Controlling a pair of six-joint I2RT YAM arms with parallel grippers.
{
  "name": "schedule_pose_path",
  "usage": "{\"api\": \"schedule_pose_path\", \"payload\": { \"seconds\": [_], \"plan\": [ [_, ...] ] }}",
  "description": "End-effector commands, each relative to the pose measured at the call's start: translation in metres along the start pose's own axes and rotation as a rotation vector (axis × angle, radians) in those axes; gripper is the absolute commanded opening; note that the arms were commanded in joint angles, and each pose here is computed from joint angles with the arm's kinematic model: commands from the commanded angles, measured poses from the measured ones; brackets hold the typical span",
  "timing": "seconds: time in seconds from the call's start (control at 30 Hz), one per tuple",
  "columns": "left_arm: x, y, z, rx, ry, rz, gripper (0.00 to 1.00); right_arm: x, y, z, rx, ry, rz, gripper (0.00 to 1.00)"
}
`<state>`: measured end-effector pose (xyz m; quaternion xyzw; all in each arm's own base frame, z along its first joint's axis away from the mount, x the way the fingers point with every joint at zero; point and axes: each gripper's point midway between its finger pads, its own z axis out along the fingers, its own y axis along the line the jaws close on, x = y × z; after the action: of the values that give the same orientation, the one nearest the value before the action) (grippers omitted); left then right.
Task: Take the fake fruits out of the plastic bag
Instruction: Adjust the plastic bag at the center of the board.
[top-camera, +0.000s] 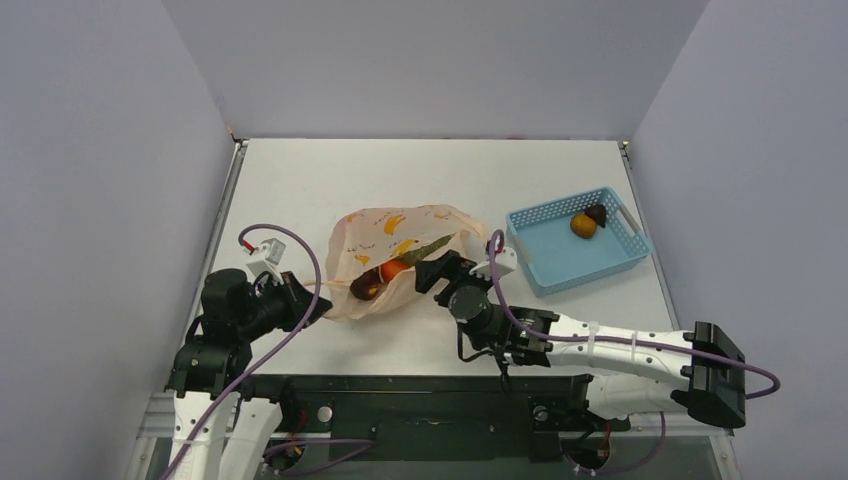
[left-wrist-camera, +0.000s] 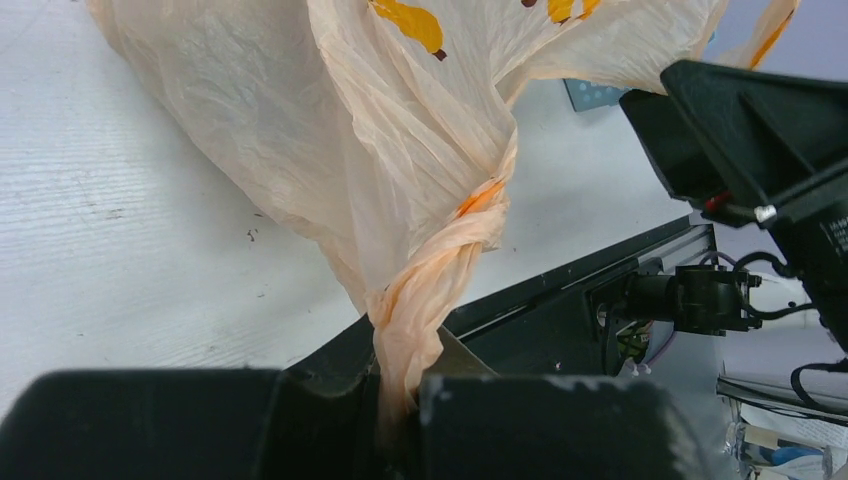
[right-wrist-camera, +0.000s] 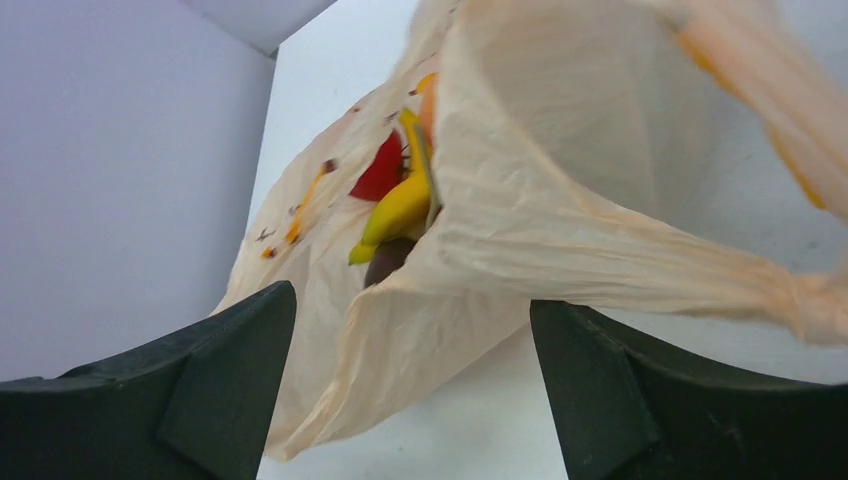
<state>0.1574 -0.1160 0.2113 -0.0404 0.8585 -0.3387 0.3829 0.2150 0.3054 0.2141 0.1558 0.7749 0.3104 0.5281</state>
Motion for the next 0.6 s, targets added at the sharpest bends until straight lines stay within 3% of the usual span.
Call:
{"api": "schedule_pose_path", "payload": {
  "seconds": [0.0, 0.07, 0.13, 0.17, 0.23, 0.4, 0.57],
  "plan": [
    [-0.015, -0.003, -0.005, -0.009, -0.065, 0.035, 0.00, -0.023, -0.021, 0.018, 0.024, -0.005, 0.093, 0.82],
    [-0.014, -0.002, -0.005, -0.015, -0.064, 0.032, 0.00, -0.034, -0.037, 0.025, 0.062, -0.028, 0.104, 0.79],
    [-0.012, 0.000, -0.004, -0.019, -0.060, 0.026, 0.00, -0.040, -0.050, 0.032, 0.085, -0.026, 0.138, 0.64],
    [-0.011, 0.000, -0.004, -0.021, -0.060, 0.026, 0.00, -0.044, -0.057, 0.035, 0.101, -0.034, 0.150, 0.30],
    [-0.011, 0.002, -0.005, -0.031, -0.063, 0.025, 0.00, -0.045, -0.076, 0.035, 0.136, -0.049, 0.153, 0.01],
    [-0.011, 0.007, -0.011, -0.071, -0.089, 0.028, 0.00, -0.059, -0.143, 0.019, 0.295, -0.151, 0.062, 0.00],
    [0.001, 0.017, -0.009, -0.098, -0.075, -0.010, 0.00, -0.034, -0.204, 0.006, 0.388, -0.107, -0.023, 0.00]
  ]
}}
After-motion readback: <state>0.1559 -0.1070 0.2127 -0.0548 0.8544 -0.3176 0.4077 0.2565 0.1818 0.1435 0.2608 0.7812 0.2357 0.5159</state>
